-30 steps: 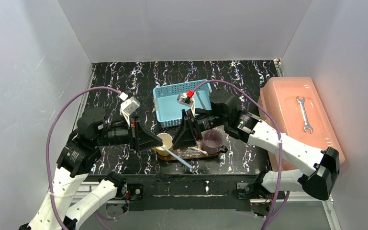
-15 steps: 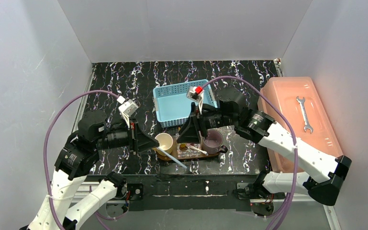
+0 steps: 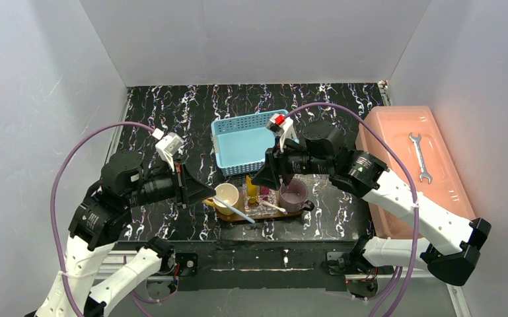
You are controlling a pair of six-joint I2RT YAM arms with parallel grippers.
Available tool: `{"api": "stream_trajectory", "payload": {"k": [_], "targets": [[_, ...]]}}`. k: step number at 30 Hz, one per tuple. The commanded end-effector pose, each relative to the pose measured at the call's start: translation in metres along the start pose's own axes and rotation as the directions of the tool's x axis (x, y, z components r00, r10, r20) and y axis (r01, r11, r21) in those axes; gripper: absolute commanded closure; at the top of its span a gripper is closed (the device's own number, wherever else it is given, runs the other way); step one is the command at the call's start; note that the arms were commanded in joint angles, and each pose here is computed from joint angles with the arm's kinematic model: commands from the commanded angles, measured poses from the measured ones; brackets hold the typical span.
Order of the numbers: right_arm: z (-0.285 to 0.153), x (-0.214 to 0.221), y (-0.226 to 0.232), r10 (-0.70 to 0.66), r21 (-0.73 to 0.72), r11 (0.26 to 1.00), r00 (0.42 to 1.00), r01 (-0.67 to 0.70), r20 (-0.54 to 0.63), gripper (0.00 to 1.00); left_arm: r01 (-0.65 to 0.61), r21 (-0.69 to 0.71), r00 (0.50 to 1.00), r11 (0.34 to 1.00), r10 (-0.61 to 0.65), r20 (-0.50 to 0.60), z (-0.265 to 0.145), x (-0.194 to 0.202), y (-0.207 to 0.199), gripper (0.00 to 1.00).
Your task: Prepare toiletry sets of a toothbrush and toothpaste on the tray
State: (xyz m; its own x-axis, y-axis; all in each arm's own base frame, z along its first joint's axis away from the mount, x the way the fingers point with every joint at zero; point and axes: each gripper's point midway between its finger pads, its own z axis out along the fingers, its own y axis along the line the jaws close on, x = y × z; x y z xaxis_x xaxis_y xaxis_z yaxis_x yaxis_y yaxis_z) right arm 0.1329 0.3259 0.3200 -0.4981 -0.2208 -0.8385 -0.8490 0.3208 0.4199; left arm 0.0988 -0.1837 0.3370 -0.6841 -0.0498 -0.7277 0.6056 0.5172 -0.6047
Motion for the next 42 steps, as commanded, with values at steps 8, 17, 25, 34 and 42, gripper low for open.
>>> {"api": "stream_trajectory", "payload": {"k": [8,17,25,34,42], "targets": [[-0.015,-0.021,-0.027,-0.048,0.190,0.981,0.996,0.032,0.077,0.48,0.008,-0.162,1.000,0.987,-0.009,-0.006,0.008,-0.012,0.014,1.00],[-0.022,-0.022,-0.032,-0.060,0.233,0.972,0.995,0.040,0.078,0.48,-0.178,-0.354,0.984,0.918,0.161,-0.075,0.028,-0.009,0.018,1.00],[-0.034,-0.021,-0.043,-0.074,0.302,0.953,0.990,0.035,0.119,0.49,-0.393,-0.514,0.913,0.763,0.389,-0.120,0.061,-0.015,0.007,1.00],[-0.039,-0.010,-0.053,-0.085,0.341,0.939,0.989,0.039,0.120,0.49,-0.421,-0.522,0.901,0.741,0.407,-0.149,0.097,-0.001,0.004,1.00],[-0.040,-0.005,-0.054,-0.084,0.341,0.939,0.990,0.040,0.116,0.49,-0.425,-0.522,0.900,0.739,0.406,-0.159,0.106,0.007,0.008,1.00]]}}
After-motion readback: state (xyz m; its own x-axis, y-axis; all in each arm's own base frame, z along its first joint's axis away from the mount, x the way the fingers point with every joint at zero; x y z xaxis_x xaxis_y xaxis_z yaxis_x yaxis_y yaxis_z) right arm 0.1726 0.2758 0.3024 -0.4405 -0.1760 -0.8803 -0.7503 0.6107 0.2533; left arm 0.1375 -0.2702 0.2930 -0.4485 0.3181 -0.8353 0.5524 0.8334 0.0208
